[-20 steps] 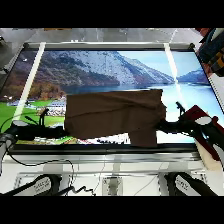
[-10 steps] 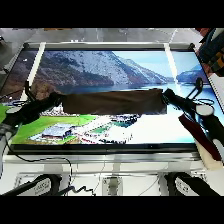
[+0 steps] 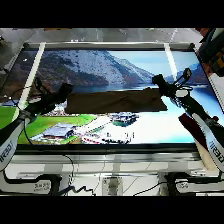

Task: Fold the clothes and pants, and hang the long-sleeved shirts on hangers.

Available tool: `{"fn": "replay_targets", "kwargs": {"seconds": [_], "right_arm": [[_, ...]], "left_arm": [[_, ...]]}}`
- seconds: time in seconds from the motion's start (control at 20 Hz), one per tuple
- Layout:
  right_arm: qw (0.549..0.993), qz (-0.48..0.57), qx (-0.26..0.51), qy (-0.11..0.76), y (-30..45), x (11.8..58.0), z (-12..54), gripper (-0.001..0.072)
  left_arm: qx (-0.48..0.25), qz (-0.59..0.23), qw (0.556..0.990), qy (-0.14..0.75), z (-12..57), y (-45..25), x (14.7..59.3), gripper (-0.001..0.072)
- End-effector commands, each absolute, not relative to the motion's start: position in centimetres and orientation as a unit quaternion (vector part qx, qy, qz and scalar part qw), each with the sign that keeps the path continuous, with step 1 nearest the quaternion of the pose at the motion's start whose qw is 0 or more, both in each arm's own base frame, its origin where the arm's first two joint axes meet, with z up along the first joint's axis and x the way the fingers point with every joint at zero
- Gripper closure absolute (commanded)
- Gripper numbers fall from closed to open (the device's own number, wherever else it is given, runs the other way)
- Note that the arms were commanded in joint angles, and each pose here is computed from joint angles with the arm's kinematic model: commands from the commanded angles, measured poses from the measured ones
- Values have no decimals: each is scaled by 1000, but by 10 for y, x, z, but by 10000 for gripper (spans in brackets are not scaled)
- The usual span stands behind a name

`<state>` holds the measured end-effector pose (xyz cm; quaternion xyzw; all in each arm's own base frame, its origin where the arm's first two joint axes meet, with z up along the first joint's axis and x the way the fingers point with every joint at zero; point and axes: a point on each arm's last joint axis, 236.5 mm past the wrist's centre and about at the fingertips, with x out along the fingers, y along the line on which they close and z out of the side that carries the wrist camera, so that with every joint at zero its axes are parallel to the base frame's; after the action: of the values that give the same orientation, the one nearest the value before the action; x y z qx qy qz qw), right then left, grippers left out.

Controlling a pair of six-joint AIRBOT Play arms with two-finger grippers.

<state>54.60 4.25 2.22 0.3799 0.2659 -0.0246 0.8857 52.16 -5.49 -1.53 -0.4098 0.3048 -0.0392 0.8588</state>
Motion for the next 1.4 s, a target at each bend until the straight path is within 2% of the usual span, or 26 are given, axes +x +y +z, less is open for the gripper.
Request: {"fn": "replay_targets", "kwargs": {"seconds": [0.0, 0.1, 0.25, 0.35, 0.6, 0.65, 0.7, 0.75, 0.8, 0.85, 0.9, 0.95, 1.0, 1.1, 1.2, 1.35], "right_arm": [[895, 1, 336, 294, 54, 545, 13, 28], [891, 29, 304, 335, 67, 532, 1, 29], [875, 61, 279, 391, 83, 512, -15, 29], [860, 80, 278, 421, 94, 499, -22, 29], [819, 128, 269, 490, 119, 465, -36, 29], [817, 131, 269, 492, 120, 464, -34, 29], [816, 136, 269, 493, 123, 464, -32, 39], [816, 141, 267, 493, 126, 465, -29, 111], [818, 148, 263, 490, 132, 467, -24, 251], [821, 157, 257, 486, 141, 468, -19, 385], [824, 169, 250, 480, 153, 470, -12, 485], [827, 181, 242, 474, 166, 471, -6, 644], [831, 192, 235, 466, 180, 473, 0, 699], [834, 217, 222, 456, 212, 472, 9, 700], [831, 238, 214, 456, 249, 467, 8, 700], [804, 255, 229, 486, 314, 448, -16, 700]], "left_arm": [[-364, -67, 868, 331, -25, -40, 515, 3], [-350, -75, 857, 370, -38, -20, 497, 9], [-275, -62, 834, 475, -80, 10, 451, 8], [-243, -91, 809, 528, -94, 2, 430, 9], [-229, -147, 780, 563, -119, -54, 436, 20], [-228, -157, 779, 562, -120, -69, 442, 48], [-228, -163, 783, 555, -118, -79, 450, 205], [-227, -169, 789, 545, -112, -88, 459, 486], [-221, -180, 795, 535, -102, -97, 467, 690], [-213, -200, 797, 529, -87, -105, 472, 694], [-209, -217, 797, 523, -70, -110, 476, 695], [-220, -215, 800, 515, -48, -111, 483, 696], [-230, -197, 808, 505, -27, -105, 489, 697], [-185, -190, 834, 484, 13, -93, 485, 697], [-143, -218, 831, 492, 50, -97, 452, 696], [-120, -246, 832, 483, 100, -100, 414, 694]]}}
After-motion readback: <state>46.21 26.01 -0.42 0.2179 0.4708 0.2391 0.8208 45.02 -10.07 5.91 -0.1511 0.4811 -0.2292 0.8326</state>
